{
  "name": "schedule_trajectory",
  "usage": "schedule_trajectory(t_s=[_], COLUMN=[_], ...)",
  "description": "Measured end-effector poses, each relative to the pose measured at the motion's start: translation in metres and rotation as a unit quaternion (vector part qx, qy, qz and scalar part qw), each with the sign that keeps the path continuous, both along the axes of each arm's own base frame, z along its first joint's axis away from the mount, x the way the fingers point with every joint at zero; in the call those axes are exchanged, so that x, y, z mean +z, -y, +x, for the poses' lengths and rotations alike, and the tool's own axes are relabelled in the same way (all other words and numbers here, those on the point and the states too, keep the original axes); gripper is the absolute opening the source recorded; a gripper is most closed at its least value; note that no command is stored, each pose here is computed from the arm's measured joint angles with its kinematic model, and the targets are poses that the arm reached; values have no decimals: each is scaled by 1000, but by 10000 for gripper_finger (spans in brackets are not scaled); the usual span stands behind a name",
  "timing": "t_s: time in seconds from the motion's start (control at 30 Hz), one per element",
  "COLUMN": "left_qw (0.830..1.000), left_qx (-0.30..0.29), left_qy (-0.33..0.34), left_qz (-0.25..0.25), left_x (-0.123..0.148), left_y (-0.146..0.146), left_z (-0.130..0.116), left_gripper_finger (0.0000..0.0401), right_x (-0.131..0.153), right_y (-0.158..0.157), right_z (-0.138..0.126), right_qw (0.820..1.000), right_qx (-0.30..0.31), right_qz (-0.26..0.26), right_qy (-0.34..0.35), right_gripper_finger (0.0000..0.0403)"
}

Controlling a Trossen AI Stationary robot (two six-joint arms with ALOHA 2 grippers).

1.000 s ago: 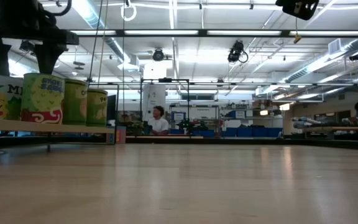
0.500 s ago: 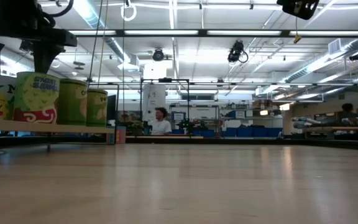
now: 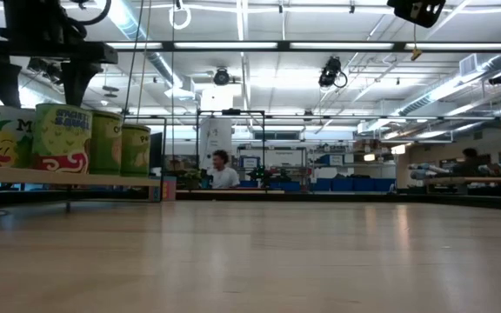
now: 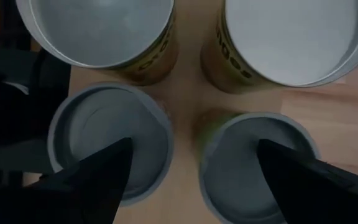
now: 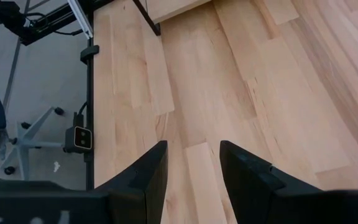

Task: Pick and place cans onto a shelf
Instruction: Adjust the canned goods on the shelf

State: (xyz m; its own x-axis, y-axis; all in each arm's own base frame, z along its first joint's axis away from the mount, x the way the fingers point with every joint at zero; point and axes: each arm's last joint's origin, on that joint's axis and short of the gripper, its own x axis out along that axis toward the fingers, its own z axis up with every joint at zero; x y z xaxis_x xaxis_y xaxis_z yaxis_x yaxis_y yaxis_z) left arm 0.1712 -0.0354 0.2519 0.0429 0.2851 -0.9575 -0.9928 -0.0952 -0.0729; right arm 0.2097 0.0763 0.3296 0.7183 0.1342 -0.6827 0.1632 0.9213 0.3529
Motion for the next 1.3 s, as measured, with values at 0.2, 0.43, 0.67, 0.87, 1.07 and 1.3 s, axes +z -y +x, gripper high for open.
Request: schedule_trajectory(t_s=[0.2, 0.43, 0.67, 0.87, 1.07, 1.3], left_qw=[1000, 999, 998, 996, 995, 997], left_qx=[0, 10, 20, 25, 26, 14], left_qy=[27, 34, 54, 88, 95, 71], left_qz=[2, 30, 13, 11, -23, -26], left_x=[10, 11, -6, -4, 1, 0], left_y=[-1, -3, 0, 1, 0, 0], left_z=[-12, -14, -21, -28, -35, -39], left_gripper_finger=[347, 346, 345, 345, 345, 345], right_x=[0, 0, 0, 0, 0, 0], right_y=[0, 0, -2, -8, -8, -8], right_z=[0, 0, -1, -3, -3, -3], right_qw=[1000, 1000, 999, 999, 999, 999], right_qx=[-2, -14, -24, -9, -14, -17], right_qz=[3, 15, 32, 33, 39, 42], right_qy=[0, -2, -5, -5, -7, -7], right_gripper_finger=[154, 154, 154, 154, 154, 154])
